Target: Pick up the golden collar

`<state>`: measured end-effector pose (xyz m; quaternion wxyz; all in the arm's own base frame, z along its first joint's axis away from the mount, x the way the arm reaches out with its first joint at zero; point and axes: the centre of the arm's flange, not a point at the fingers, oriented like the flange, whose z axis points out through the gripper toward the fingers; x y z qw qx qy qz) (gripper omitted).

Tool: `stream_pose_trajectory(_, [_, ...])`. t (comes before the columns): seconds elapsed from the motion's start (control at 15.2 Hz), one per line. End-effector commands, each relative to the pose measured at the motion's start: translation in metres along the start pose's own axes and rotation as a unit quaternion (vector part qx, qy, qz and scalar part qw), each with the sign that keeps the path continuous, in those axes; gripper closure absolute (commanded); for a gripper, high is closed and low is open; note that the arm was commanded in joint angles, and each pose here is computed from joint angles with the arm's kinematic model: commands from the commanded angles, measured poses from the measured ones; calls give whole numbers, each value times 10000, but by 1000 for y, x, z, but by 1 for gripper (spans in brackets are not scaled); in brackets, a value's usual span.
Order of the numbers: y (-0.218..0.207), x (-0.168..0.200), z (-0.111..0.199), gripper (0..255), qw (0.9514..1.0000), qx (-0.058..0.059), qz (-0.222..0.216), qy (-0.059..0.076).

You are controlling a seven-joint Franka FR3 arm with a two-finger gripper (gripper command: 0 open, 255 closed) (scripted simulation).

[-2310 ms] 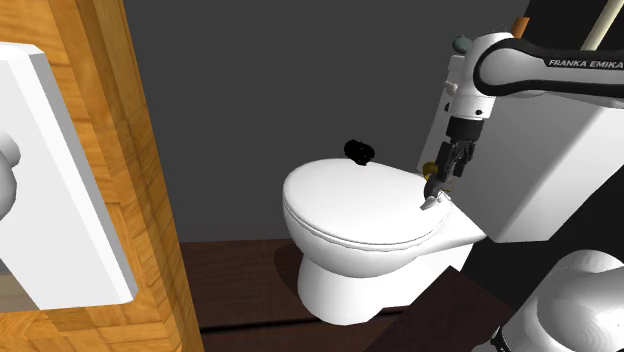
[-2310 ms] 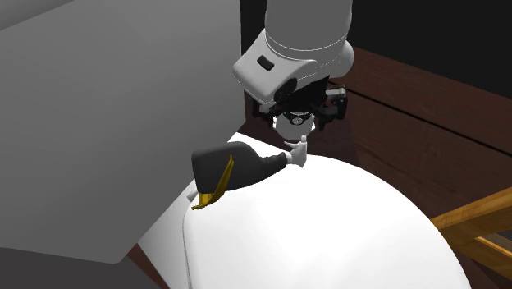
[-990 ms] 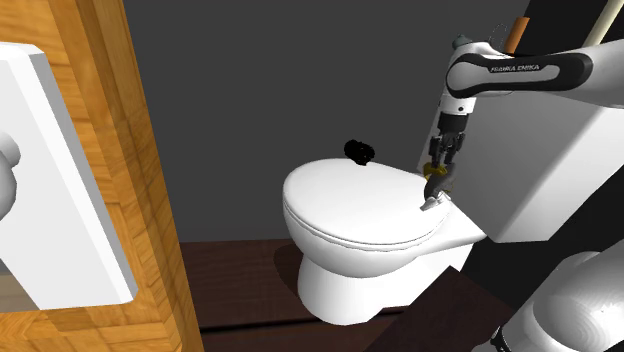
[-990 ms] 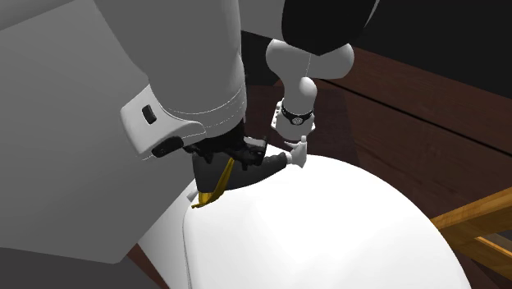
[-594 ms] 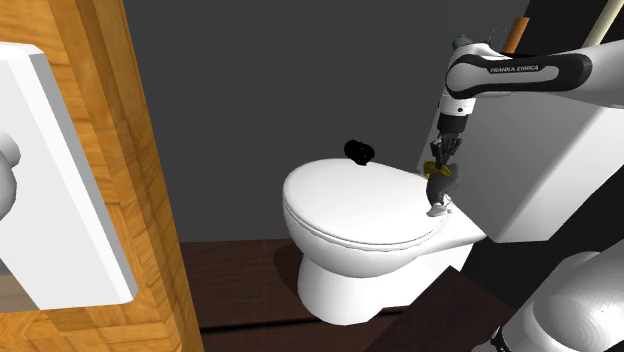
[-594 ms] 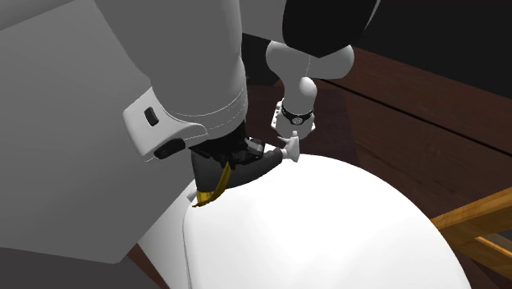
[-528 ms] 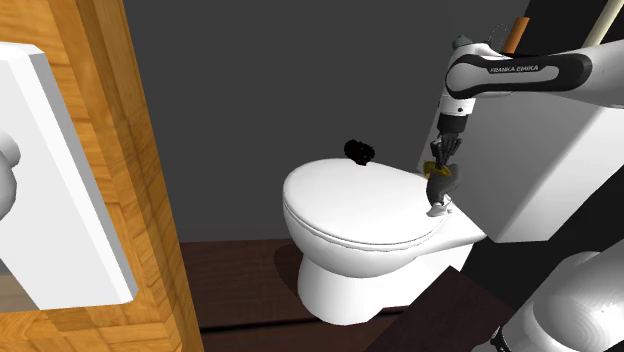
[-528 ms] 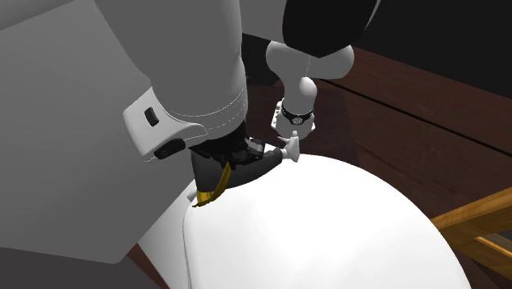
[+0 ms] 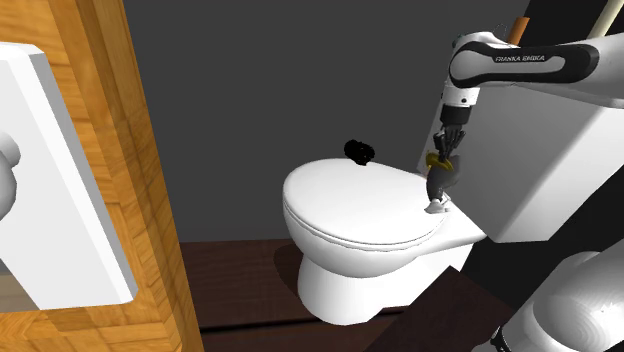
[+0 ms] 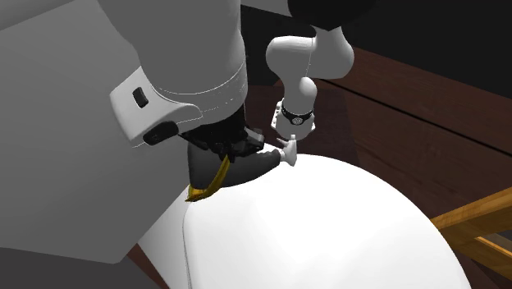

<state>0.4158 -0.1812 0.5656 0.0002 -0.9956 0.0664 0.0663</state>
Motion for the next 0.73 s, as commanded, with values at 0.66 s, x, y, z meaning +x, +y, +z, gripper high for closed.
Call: stream_pose_trajectory(0.66, [0, -7, -54, 255, 10000, 0, 0, -1])
